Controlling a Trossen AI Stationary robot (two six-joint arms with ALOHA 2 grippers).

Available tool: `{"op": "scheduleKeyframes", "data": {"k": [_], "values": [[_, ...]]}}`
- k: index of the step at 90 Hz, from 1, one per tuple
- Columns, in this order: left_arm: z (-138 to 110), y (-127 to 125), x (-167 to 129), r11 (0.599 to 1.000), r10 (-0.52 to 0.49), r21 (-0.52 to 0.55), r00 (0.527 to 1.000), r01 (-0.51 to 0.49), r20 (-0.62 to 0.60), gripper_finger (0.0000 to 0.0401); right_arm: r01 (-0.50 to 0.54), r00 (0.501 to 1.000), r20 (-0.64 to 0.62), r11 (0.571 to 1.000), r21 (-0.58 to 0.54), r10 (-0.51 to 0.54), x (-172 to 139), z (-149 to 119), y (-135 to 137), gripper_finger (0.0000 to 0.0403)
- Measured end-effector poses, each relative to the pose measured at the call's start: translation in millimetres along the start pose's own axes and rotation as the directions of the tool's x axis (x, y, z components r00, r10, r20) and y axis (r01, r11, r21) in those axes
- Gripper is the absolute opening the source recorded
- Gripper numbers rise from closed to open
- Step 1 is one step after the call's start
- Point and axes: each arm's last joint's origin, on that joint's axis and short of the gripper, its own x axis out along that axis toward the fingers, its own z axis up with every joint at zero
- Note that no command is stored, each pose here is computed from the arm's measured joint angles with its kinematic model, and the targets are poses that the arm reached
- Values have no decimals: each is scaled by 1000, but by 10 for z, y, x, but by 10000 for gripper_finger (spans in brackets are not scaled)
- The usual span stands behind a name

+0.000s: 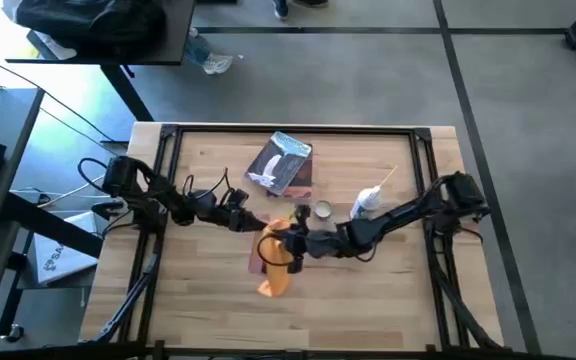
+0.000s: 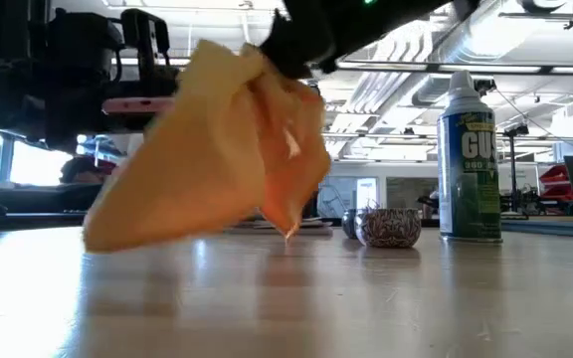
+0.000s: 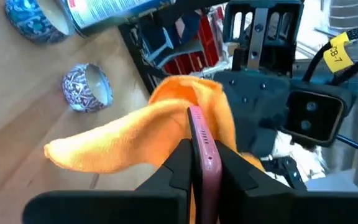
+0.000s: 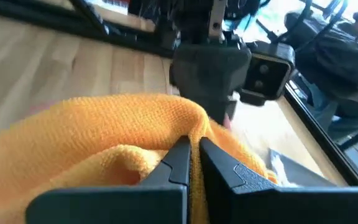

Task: Apply microfiber cloth
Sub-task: Wipe the pink phone with the orange microfiber cloth

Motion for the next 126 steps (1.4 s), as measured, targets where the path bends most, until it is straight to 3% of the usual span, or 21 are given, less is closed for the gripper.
{"op": "scheduleKeyframes", "data": {"k": [18,39,58,82,104,126], "values": [[13,-74,6,998,-59,-1,998,59,-13,17,27,999,-44,1000,-14,-27,-327,91,0,0],[44,-159,-11,995,-93,31,996,92,9,17,79,996,42,997,20,-80,-628,320,-84,0],[75,-236,-28,990,-122,78,992,119,36,17,-18,987,159,999,47,11,-393,365,-112,0],[84,-221,-31,994,-98,63,993,94,67,17,-152,950,287,984,91,120,47,247,-90,0],[93,-196,-27,997,-63,57,992,58,105,17,-137,942,322,983,119,92,281,122,-95,0],[141,-131,-27,999,29,28,975,-36,222,17,-75,968,248,990,118,44,335,46,-139,0]]}}
